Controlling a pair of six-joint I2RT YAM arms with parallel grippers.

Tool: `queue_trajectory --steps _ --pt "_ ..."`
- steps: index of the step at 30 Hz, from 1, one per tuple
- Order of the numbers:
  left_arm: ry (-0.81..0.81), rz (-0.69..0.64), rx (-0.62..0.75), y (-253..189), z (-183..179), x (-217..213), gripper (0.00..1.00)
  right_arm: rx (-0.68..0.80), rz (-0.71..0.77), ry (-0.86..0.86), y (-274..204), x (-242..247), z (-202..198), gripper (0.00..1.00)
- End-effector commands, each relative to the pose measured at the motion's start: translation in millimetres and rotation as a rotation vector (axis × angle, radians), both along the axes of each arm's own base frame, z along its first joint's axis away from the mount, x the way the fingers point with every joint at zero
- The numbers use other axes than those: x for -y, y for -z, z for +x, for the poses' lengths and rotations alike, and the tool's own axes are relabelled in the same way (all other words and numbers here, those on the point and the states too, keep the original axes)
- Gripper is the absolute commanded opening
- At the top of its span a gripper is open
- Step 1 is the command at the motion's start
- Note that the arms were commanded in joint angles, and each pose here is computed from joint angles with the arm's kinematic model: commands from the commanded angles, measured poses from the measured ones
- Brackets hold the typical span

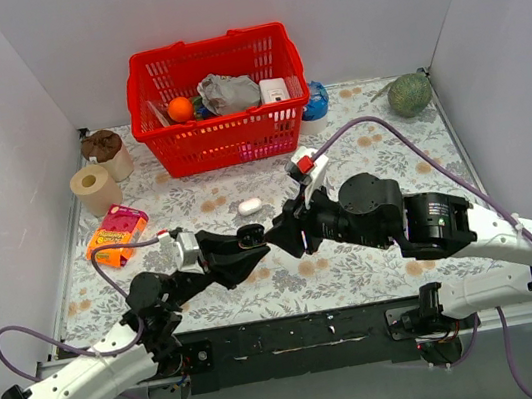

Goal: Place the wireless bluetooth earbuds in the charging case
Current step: Adjust the earbud with the charging case.

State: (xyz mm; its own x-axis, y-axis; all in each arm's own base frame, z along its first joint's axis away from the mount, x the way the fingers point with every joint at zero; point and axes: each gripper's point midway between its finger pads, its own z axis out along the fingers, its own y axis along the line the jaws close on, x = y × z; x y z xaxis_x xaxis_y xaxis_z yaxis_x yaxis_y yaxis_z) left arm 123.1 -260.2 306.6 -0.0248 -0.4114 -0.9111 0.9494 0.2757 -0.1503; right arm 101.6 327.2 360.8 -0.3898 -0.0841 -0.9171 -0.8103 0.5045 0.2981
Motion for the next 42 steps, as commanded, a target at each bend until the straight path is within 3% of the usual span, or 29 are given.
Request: queue_trajectory --steps 1,12,33,40,42 --pt "0.008 -0.016 0.046 -14.5 -1.8 1.6 0.00 -0.015 0.051 0.015 -9.3 -3.0 0.7 0.50" --pt "0.036 -0.027 0.042 -22.3 -3.8 6.2 0.00 -0.027 -0.028 0.071 10.0 -2.1 9.5 0.55" --pt "0.060 -0.027 0.050 -25.9 -8.8 6.4 0.00 -0.020 -0.072 0.111 27.0 -11.0 22.1 0.49" --pt "0.062 -0.026 0.050 -25.7 -9.6 5.7 0.00 -0.026 -0.064 0.114 28.3 -13.5 24.2 0.36" --pt "0.054 -0.031 0.043 -26.5 -8.3 4.9 0.00 -0.025 -0.059 0.114 26.8 -14.3 24.4 0.25"
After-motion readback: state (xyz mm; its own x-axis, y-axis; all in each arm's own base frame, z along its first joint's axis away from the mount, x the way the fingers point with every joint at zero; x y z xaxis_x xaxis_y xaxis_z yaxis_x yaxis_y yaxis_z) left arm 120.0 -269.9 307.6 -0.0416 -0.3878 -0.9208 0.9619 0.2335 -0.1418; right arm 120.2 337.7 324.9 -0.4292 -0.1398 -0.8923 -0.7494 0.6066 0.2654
